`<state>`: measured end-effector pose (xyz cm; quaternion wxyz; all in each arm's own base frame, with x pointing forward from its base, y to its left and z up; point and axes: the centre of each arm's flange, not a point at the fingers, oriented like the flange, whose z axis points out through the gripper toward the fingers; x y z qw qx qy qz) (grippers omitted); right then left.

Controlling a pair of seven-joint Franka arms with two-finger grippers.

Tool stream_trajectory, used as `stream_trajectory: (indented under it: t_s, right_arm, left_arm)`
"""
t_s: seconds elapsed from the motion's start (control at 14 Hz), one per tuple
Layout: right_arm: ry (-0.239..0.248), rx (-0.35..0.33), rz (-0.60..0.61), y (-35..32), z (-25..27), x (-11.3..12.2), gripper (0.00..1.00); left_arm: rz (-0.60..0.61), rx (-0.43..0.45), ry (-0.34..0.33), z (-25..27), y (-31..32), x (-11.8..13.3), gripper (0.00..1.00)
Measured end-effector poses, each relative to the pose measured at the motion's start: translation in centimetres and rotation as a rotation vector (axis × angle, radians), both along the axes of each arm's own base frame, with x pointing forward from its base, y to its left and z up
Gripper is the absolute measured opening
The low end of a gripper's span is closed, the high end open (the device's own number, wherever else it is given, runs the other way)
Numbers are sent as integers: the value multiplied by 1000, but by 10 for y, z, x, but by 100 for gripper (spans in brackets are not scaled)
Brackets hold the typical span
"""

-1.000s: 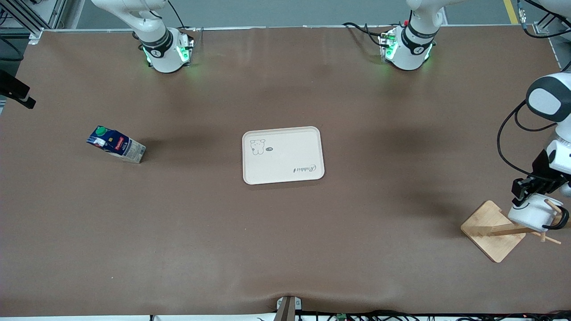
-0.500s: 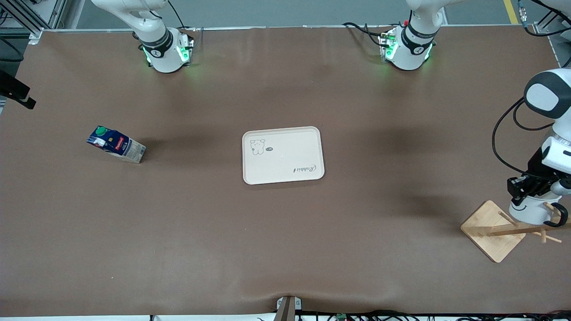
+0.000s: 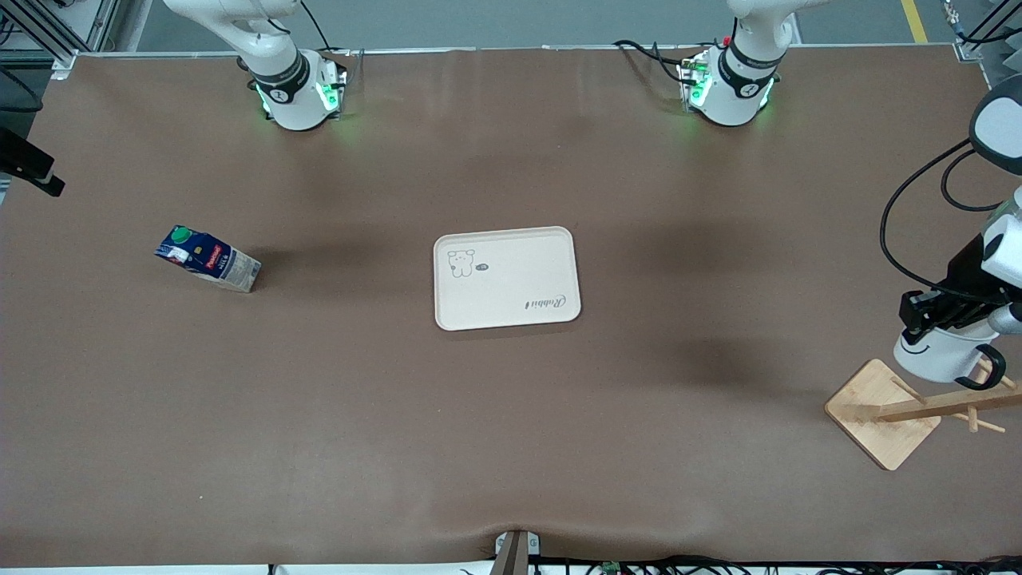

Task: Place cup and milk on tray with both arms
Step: 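Carry the white mug over the white tray with the left gripper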

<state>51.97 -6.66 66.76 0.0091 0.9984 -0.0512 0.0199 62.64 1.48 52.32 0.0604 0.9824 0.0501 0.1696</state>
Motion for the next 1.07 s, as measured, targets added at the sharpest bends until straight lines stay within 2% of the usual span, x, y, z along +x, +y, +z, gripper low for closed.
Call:
stream_trajectory:
  t_s: [0.21, 0.5, 0.86, 1.07]
  right_arm:
    - [0, 0, 0, 0, 0, 0, 100]
    - [0, 0, -1, -1, 0, 0, 100]
    - [0, 0, -1, -1, 0, 0, 100]
    - [1, 0, -1, -1, 0, 1, 100]
  left_arm:
    - [39, -62, 72, -1, -63, -4, 7]
    - [146, -150, 212, -39, -182, -17, 7]
    - [295, -197, 427, -116, -355, -60, 7]
    - [352, -181, 537, -169, -428, -87, 7]
